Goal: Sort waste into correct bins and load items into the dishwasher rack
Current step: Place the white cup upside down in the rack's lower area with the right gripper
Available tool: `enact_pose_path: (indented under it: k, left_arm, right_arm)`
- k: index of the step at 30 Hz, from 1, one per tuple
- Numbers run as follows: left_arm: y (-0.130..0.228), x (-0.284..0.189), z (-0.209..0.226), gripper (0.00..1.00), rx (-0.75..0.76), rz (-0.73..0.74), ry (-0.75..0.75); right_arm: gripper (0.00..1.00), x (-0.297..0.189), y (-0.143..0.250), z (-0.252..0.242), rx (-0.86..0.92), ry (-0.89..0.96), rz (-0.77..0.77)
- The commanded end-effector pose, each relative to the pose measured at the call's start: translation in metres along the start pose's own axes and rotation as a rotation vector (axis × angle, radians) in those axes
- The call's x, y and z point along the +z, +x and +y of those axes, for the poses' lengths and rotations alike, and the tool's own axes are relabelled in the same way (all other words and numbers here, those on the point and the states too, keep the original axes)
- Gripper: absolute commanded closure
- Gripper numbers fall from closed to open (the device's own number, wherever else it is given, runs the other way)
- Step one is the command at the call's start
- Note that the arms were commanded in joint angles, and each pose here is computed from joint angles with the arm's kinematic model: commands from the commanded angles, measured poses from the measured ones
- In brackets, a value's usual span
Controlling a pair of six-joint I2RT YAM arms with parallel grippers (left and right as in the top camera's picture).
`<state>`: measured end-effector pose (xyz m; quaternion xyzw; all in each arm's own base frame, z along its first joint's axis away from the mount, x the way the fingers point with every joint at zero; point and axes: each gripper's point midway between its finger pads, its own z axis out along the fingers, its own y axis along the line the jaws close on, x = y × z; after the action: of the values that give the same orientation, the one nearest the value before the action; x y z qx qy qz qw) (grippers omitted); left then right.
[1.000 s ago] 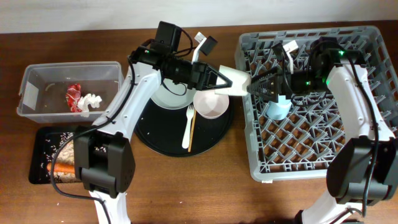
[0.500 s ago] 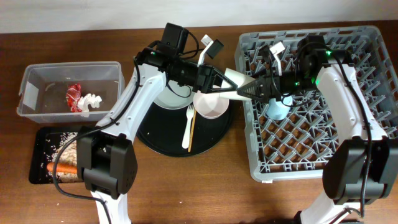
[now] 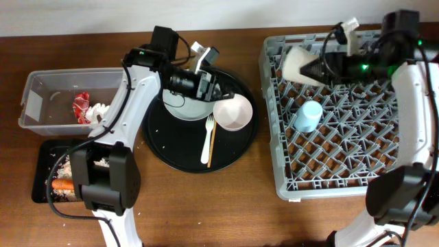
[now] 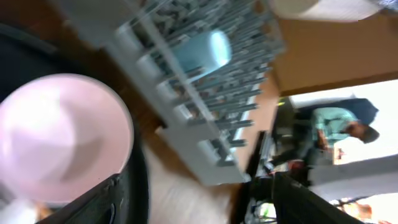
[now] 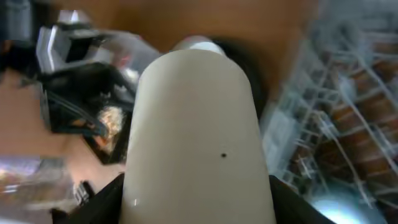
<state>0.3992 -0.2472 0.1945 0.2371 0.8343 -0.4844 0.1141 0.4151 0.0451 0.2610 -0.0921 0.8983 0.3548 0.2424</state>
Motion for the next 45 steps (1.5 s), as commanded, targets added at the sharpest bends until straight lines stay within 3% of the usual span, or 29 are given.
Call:
enact_pose_path:
  k: [1, 3, 5, 7, 12, 16, 30, 35, 40, 43, 45]
  left_arm:
    - [0.026, -0.015, 0.072, 0.25, -0.168, 0.090, -0.457]
    - [0.035, -0.025, 0.091, 0.25, -0.251, 0.102, -0.617]
    - [0.042, -0.025, 0.092, 0.25, -0.249, 0.132, -0.660]
    - [0.043, -0.021, 0.090, 0.25, -0.252, 0.138, -0.657]
    - [0.044, -0.020, 0.089, 0.25, -0.253, 0.142, -0.661]
    - [0.047, -0.021, 0.089, 0.25, -0.262, 0.152, -0.661]
    - [0.049, -0.021, 0.089, 0.24, -0.265, 0.159, -0.664]
    - [0.049, -0.021, 0.089, 0.23, -0.267, 0.161, -0.664]
    - [0.049, -0.021, 0.089, 0.20, -0.267, 0.161, -0.664]
    - [0.050, -0.024, 0.092, 0.20, -0.265, 0.163, -0.690]
    - [0.050, -0.024, 0.092, 0.20, -0.264, 0.162, -0.689]
  right_arm:
    - [0.56, -0.050, 0.021, -0.058, 0.262, 0.543, 0.059]
    - [0.57, -0.065, 0.052, -0.069, 0.389, 0.676, 0.152]
    - [0.59, -0.073, 0.085, -0.061, 0.468, 0.704, 0.276]
    - [0.65, -0.073, 0.099, -0.057, 0.519, 0.703, 0.326]
    - [0.65, -0.039, 0.153, -0.056, 0.564, 0.672, 0.547]
    - [0.65, -0.025, 0.158, -0.044, 0.519, 0.677, 0.596]
    - [0.64, -0.003, 0.190, -0.078, 0.548, 0.754, 0.635]
    - [0.33, -0.002, 0.189, -0.079, 0.541, 0.753, 0.630]
    - [0.21, -0.002, 0.189, -0.079, 0.541, 0.753, 0.630]
    - [0.20, -0.001, 0.185, -0.080, 0.523, 0.748, 0.614]
    - [0.20, -0.010, 0.146, -0.061, 0.451, 0.682, 0.529]
